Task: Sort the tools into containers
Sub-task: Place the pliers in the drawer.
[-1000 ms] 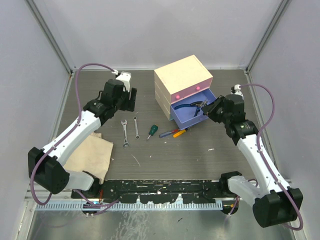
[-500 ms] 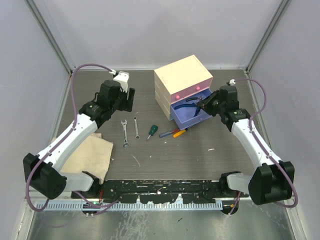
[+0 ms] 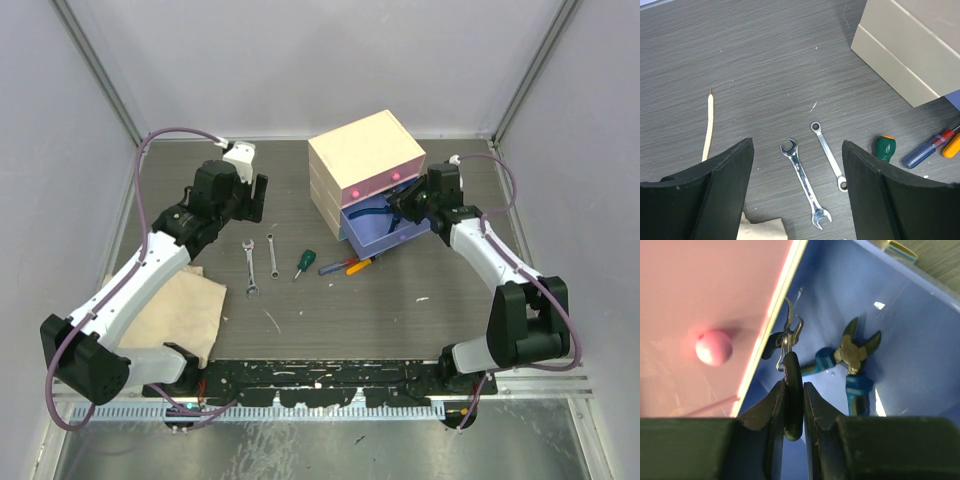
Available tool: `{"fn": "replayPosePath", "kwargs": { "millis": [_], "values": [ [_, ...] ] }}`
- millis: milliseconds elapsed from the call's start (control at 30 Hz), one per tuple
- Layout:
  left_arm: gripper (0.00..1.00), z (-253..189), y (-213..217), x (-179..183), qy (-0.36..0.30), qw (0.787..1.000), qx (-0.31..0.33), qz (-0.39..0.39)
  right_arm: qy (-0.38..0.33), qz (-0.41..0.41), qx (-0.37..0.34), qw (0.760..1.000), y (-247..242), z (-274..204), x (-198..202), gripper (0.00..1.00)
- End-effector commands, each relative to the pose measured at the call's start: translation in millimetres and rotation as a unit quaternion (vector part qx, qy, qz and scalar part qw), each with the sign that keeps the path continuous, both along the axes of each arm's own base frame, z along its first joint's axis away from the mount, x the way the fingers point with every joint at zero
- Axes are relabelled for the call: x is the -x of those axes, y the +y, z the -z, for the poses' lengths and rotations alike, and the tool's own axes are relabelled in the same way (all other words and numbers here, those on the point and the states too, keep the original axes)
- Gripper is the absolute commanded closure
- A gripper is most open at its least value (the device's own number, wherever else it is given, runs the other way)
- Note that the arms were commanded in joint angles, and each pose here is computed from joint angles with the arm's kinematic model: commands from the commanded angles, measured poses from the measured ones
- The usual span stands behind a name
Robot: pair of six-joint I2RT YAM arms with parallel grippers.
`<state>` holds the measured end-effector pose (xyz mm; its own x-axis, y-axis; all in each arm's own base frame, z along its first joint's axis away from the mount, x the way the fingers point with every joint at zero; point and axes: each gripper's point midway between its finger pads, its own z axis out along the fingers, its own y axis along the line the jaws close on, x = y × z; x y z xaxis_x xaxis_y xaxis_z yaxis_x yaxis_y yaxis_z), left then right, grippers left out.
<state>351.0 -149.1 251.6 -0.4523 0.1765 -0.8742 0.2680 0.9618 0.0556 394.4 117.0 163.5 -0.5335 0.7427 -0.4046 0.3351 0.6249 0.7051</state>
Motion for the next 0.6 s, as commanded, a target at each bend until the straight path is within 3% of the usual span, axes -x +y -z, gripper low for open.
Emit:
{"fn": "replayPosePath", "kwargs": {
  "millis": [0, 167, 300, 567],
  "values": [
    [0.28, -22, -2, -6, -0.04, 0.999, 0.016, -0.002, -0.071, 0.01, -0.015, 0.997, 2, -41, -34, 0.99],
    [0.27, -22, -1, -7, -0.04, 0.999, 0.015, -0.003, -0.059, 0.003, -0.013, 0.998, 6, -27, -46, 0.9],
    [0.27, -20, 0, -7, -0.039, 0.999, 0.012, -0.004, -0.059, 0.008, -0.003, 0.998, 3, -24, -49, 0.74],
    [0.27, -19, -1, -8, -0.037, 0.999, 0.01, -0.003, -0.061, 0.001, 0.006, 0.998, 2, -30, -42, 0.63]
  ]
}}
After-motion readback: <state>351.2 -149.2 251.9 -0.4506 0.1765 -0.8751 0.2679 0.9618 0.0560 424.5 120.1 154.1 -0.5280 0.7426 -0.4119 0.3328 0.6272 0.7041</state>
